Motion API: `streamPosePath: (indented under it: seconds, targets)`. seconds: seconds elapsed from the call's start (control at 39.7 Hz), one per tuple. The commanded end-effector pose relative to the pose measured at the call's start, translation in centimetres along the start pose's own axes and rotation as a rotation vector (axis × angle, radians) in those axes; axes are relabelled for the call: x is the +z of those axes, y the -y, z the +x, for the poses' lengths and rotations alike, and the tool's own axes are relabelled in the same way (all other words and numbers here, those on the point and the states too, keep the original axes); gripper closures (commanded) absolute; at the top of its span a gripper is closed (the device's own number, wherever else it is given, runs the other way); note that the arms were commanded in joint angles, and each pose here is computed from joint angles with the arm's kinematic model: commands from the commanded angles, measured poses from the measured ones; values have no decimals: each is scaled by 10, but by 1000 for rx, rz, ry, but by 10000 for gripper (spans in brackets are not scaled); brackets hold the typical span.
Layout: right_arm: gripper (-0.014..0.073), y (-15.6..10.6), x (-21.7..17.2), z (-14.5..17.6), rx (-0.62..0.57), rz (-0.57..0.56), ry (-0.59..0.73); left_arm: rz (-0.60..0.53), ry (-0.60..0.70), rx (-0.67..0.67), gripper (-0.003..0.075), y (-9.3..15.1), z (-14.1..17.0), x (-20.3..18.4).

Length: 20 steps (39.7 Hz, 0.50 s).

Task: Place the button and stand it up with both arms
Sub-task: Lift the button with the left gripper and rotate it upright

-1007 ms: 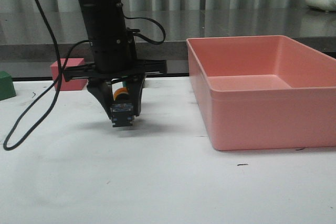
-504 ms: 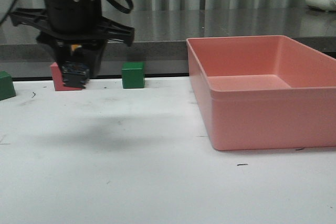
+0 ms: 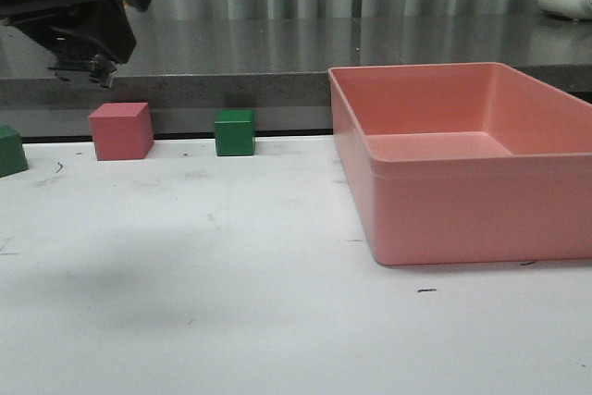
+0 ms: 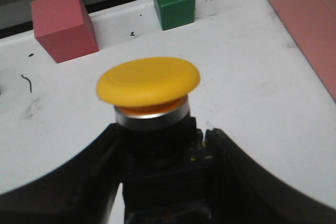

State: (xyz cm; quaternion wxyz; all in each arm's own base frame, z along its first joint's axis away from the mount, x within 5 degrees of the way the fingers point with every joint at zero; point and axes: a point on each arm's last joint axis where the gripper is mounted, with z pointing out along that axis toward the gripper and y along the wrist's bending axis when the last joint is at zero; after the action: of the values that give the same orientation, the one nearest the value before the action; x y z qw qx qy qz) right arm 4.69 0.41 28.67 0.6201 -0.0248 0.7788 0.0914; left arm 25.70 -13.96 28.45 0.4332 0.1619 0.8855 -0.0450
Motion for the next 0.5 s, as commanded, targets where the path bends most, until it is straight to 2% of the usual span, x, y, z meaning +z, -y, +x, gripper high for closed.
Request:
streamPosePath:
  seconds: [0.0, 0.23, 0.38, 0.48]
  targets:
    - [665, -2, -3, -16, -21, -12, 101, 96, 174, -2, 462, -2, -2, -17]
    - [665, -2, -3, -16, -21, -12, 101, 159, 298, -71, 462, -31, 26, -5]
    - [665, -2, -3, -16, -21, -12, 101, 236, 432, -33, 462, -40, 37, -6]
    - [665, -2, -3, -16, -21, -12, 101, 260, 504, 41, 461, -44, 45, 0]
